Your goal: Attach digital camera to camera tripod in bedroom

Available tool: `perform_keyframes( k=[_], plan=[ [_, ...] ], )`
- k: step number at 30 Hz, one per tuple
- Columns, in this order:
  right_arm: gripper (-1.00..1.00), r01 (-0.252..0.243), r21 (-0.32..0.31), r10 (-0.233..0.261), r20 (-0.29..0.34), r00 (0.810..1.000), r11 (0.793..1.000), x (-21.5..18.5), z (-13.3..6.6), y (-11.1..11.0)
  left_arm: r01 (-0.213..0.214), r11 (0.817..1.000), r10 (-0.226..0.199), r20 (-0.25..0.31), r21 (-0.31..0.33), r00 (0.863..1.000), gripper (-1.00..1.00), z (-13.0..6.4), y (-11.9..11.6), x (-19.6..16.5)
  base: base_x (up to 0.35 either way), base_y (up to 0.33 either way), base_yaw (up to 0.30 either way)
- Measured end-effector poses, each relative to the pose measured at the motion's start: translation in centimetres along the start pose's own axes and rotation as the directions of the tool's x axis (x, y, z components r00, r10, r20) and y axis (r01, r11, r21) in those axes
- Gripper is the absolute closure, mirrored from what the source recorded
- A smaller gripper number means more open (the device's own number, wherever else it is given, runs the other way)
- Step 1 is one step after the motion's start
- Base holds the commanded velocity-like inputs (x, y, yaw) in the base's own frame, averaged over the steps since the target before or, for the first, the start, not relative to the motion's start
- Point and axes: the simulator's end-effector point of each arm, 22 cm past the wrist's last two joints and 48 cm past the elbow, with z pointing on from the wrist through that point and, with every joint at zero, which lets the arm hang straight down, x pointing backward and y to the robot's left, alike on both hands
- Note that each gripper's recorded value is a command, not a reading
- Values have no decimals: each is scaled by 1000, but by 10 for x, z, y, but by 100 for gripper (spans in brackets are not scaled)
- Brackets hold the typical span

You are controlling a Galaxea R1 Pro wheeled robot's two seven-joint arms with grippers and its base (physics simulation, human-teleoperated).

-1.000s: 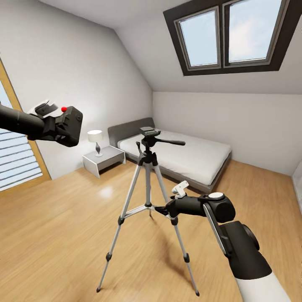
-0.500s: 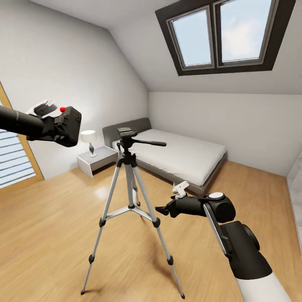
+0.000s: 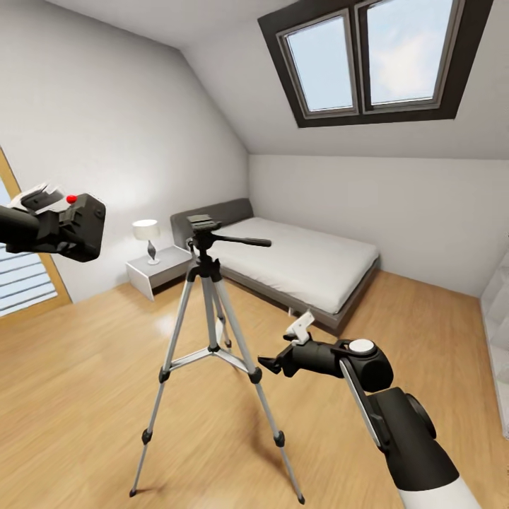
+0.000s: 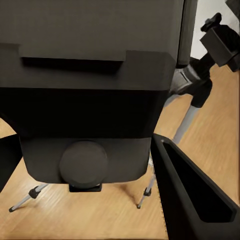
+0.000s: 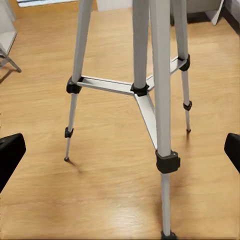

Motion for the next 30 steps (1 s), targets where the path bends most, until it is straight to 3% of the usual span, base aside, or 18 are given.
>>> perform_keyframes(
  k=[11,23,30],
  plan=[
    [-100,3,-9,-3,0,1000,1000,6,7,2,7,1000,-7,-2,-8,1000,100,0,5,2,0,-226,82],
    [-100,2,10,-2,1,1000,1000,5,9,-2,9,1000,-9,-4,-7,1000,100,1,5,3,0,-32,270],
    [-100,-1,17,1,4,1000,1000,5,7,-5,1,1000,-1,-2,8,1000,100,2,-3,1,81,-1,60]
  ],
)
